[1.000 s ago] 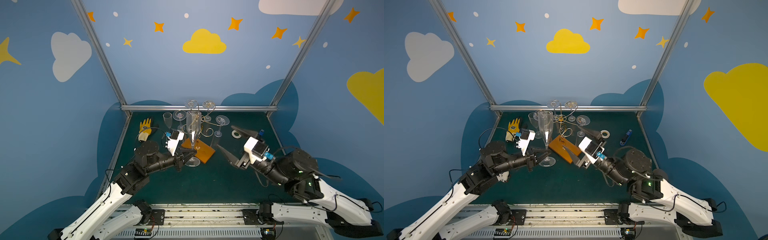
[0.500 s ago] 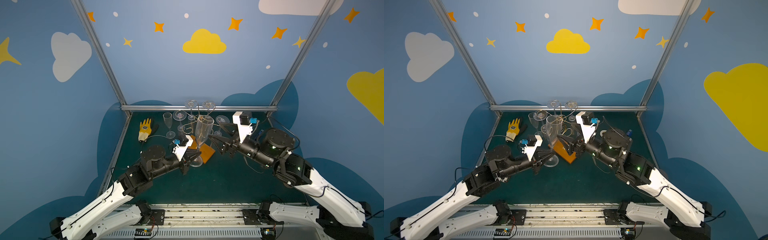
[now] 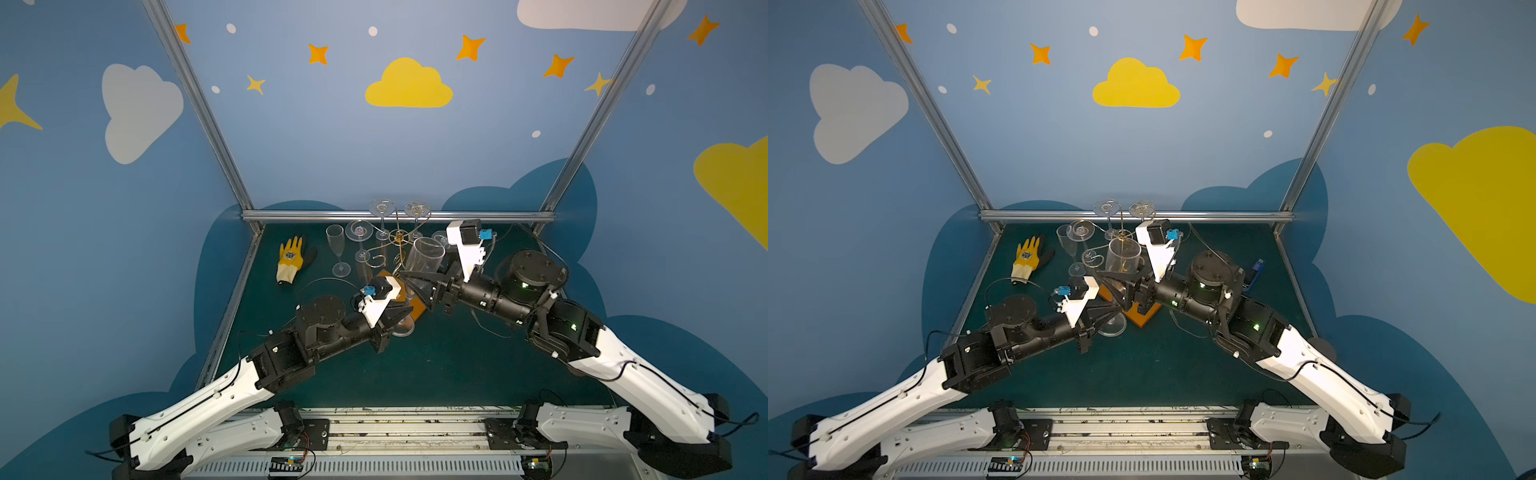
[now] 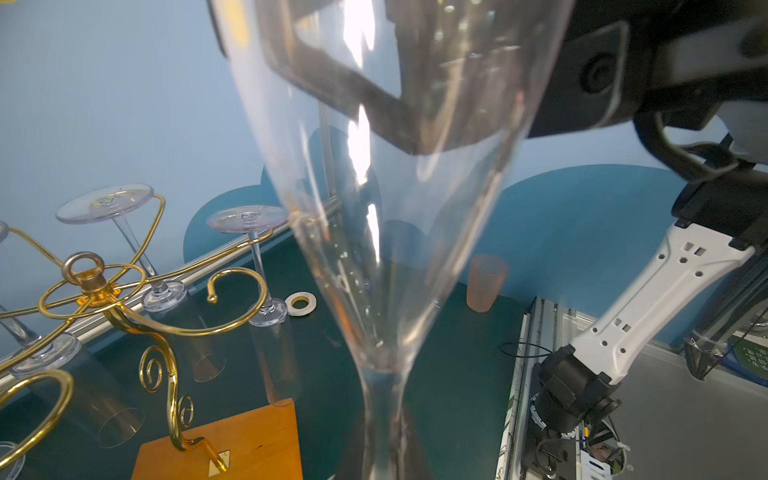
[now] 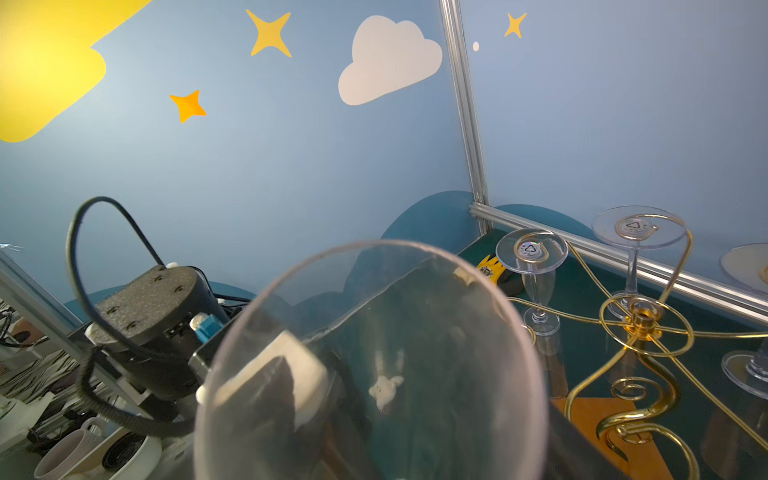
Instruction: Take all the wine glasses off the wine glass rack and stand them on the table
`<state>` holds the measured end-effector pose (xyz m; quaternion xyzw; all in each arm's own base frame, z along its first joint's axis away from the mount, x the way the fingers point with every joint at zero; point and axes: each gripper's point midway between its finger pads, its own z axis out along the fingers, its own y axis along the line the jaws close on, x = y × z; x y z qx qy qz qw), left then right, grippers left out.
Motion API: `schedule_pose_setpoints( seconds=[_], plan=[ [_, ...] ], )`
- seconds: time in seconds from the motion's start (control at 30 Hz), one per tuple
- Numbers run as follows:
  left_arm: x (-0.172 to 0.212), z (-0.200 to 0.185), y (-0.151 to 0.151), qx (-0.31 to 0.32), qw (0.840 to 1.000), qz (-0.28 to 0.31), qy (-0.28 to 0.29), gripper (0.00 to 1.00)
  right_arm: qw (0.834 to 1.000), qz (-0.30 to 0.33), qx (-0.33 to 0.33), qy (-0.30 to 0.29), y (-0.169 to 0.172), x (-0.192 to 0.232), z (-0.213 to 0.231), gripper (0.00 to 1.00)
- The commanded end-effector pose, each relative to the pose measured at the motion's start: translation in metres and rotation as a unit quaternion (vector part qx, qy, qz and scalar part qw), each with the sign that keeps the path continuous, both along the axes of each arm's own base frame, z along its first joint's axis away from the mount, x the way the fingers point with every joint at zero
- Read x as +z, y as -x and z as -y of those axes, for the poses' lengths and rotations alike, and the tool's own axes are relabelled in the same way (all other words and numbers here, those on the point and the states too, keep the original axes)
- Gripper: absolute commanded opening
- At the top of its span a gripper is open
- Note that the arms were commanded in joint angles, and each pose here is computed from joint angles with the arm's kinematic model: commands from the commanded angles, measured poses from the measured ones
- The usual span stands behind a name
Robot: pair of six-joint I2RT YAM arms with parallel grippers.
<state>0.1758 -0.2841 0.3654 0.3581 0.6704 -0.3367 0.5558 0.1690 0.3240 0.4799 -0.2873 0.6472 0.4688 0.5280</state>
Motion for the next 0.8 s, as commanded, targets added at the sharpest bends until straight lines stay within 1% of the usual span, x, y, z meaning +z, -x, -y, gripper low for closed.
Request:
schedule_pose_setpoints(
  seconds=[0.0,0.23,0.33,0.37,0.4,0.43,0.47,0.5,0.53,0.63,0.77],
  plan=[
    [0.011,-0.001,-0.001,0.007,1.0,0.02,0.018,0.03,1.0,0.009,-0.012,-0.027,-0.003,0.016,0.005,0.71],
    [0.007,0.003,-0.001,0.003,1.0,0.016,0.016,0.03,1.0,0.016,-0.007,-0.026,-0.001,0.017,0.005,0.47],
    [0.005,0.006,0.0,-0.004,1.0,0.01,0.01,0.03,0.999,0.015,-0.009,-0.027,-0.002,0.014,0.005,0.39],
    [0.004,0.006,0.001,-0.006,1.0,0.009,0.006,0.03,0.999,0.016,-0.009,-0.027,-0.003,0.014,0.004,0.38],
    [0.004,0.006,0.0,-0.003,1.0,0.008,0.005,0.06,0.999,0.016,-0.01,-0.026,-0.003,0.013,0.004,0.37],
    [0.004,0.005,-0.001,-0.001,1.0,0.007,0.005,0.11,1.0,0.015,-0.01,-0.025,-0.002,0.013,0.005,0.36],
    [0.004,0.004,-0.001,0.001,1.0,0.005,0.006,0.18,1.0,0.016,-0.009,-0.025,-0.002,0.013,0.005,0.36],
    [0.004,0.003,0.0,0.002,1.0,0.006,0.007,0.27,1.0,0.018,-0.009,-0.024,-0.001,0.013,0.006,0.36],
    [0.006,0.002,0.001,0.002,1.0,0.007,0.011,0.34,0.999,0.02,-0.011,-0.022,-0.001,0.012,0.008,0.36],
    [0.008,-0.006,0.002,0.01,1.0,0.009,0.022,0.46,0.999,0.028,-0.019,-0.018,-0.001,0.012,0.014,0.35],
    [0.012,-0.017,0.006,0.019,0.999,0.009,0.033,0.58,0.999,0.041,-0.032,-0.013,0.0,0.011,0.024,0.35]
  ],
)
